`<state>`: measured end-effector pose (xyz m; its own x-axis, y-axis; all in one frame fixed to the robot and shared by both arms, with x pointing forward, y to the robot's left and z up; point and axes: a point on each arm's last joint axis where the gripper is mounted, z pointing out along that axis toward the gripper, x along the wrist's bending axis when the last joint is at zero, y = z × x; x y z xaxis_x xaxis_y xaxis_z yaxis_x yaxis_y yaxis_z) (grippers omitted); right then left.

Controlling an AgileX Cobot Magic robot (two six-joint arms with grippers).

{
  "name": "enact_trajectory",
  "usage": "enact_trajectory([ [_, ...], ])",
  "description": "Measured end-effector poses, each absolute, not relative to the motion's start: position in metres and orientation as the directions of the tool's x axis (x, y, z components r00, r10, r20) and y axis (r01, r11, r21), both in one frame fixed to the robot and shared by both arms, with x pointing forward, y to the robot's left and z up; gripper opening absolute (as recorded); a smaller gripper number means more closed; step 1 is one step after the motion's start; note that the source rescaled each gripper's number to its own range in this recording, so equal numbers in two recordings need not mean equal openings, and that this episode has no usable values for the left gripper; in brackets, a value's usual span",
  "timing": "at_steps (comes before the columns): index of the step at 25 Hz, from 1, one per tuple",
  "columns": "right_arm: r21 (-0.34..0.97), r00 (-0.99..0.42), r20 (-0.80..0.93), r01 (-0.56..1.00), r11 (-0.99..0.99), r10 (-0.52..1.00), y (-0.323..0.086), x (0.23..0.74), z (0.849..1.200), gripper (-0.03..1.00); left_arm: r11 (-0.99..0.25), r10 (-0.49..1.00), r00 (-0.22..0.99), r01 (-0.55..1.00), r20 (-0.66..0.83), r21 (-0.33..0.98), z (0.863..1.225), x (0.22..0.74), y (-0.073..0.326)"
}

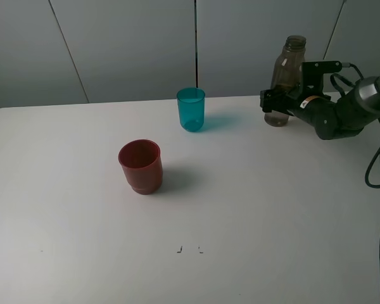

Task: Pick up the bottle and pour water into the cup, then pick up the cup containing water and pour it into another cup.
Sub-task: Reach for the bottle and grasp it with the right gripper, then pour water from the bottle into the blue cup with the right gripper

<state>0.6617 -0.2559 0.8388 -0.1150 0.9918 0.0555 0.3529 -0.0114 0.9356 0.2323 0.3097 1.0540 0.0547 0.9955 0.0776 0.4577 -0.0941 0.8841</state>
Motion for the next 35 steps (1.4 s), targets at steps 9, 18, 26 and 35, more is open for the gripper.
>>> enact_trajectory([
  [9, 0.936, -0.114, 0.057, 0.352, -0.013, 0.992, -0.256, 0.662, 0.839, 0.50, -0.094, 0.995, 0.055, 0.458, 0.078, 0.884, 1.054, 0.232, 0.310],
  [18, 0.937, -0.125, 0.053, 0.350, -0.006, 0.991, -0.254, 0.663, 0.840, 0.01, -0.094, 0.995, 0.055, 0.458, 0.078, 0.884, 1.054, 0.232, 0.310],
  [26, 0.929, -0.127, 0.053, 0.371, -0.002, 0.991, -0.254, 0.663, 0.847, 0.01, -0.101, 0.995, 0.058, 0.457, 0.084, 0.884, 1.054, 0.232, 0.310],
  [35, 0.960, -0.201, 0.002, 0.275, 0.055, 0.980, -0.234, 0.662, 0.897, 0.01, -0.094, 0.995, 0.055, 0.458, 0.078, 0.884, 1.054, 0.232, 0.310],
])
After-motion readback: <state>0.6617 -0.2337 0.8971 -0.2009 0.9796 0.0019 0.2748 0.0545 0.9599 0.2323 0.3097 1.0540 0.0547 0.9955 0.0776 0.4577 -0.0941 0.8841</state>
